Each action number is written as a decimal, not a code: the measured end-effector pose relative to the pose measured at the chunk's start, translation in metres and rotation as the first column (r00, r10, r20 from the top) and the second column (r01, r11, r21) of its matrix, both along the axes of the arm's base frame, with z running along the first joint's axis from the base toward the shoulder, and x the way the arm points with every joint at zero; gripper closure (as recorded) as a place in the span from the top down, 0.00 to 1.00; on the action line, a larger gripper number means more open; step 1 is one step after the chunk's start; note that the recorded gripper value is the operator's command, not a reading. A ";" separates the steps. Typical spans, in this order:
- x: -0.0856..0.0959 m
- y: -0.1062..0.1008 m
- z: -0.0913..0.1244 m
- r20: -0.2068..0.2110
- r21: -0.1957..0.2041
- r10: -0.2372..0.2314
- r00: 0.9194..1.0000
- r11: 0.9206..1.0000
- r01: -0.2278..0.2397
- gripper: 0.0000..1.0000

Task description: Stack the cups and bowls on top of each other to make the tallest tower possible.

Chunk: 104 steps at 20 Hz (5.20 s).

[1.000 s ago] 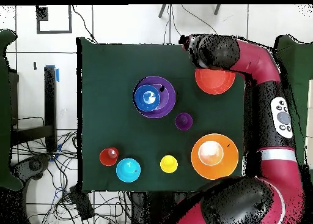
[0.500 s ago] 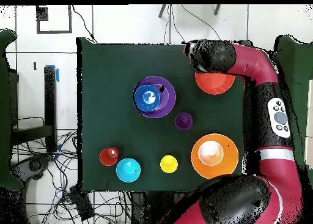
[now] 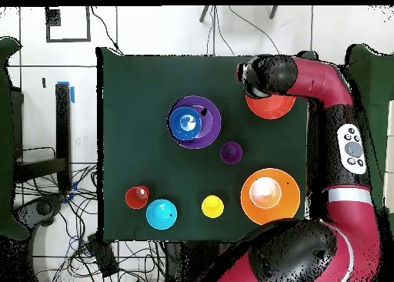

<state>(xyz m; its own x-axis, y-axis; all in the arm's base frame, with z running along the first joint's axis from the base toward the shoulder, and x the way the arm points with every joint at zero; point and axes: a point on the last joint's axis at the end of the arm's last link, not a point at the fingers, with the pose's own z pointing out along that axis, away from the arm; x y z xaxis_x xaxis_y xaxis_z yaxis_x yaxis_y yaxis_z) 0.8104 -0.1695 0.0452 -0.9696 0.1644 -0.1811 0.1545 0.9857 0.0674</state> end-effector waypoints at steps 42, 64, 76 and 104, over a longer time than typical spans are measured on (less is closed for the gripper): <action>-0.048 -0.007 -0.097 -0.140 -0.038 0.032 0.990 0.999 -0.038 1.00; -0.031 -0.039 -0.089 -0.095 -0.088 -0.010 0.995 0.996 0.002 0.00; -0.038 -0.038 -0.065 -0.101 -0.035 -0.026 0.995 0.999 0.022 0.00; -0.080 0.043 0.128 -0.109 0.049 0.041 0.993 0.998 -0.036 0.00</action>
